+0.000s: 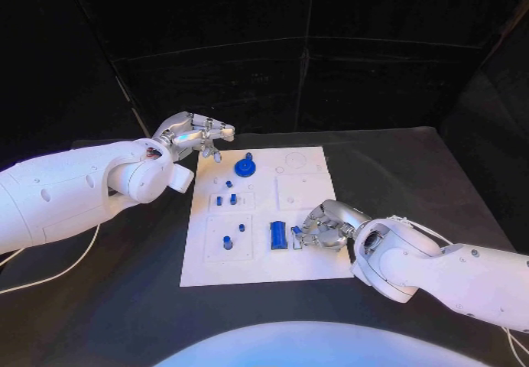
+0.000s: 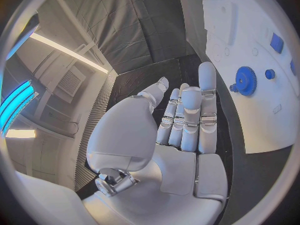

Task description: Assemble the parts on the task board

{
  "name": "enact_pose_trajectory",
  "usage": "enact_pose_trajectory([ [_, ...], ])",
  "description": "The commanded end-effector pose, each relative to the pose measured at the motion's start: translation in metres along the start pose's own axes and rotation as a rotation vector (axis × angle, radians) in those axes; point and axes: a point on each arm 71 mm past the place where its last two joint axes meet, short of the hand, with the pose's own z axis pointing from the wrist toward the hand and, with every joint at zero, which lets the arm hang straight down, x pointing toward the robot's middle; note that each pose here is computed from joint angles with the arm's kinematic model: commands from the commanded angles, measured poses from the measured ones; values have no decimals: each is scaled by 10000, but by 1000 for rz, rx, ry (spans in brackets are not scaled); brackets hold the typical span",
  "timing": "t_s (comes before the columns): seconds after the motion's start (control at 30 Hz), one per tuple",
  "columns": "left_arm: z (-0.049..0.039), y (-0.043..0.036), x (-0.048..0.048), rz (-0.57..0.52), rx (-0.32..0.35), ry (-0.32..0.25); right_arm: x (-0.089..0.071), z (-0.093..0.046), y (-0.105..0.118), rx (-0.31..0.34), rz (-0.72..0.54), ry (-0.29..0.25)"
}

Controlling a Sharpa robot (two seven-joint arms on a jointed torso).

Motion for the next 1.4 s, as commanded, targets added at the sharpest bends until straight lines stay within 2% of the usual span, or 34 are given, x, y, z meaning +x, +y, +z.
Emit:
enact_pose_trajectory([
  [0.03,-1,-11,13,-6,0,14,26,13,5,16,-4,30],
  [1.4,-7,-7,18,-9,-7,24,22,54,6,22,-7,10],
])
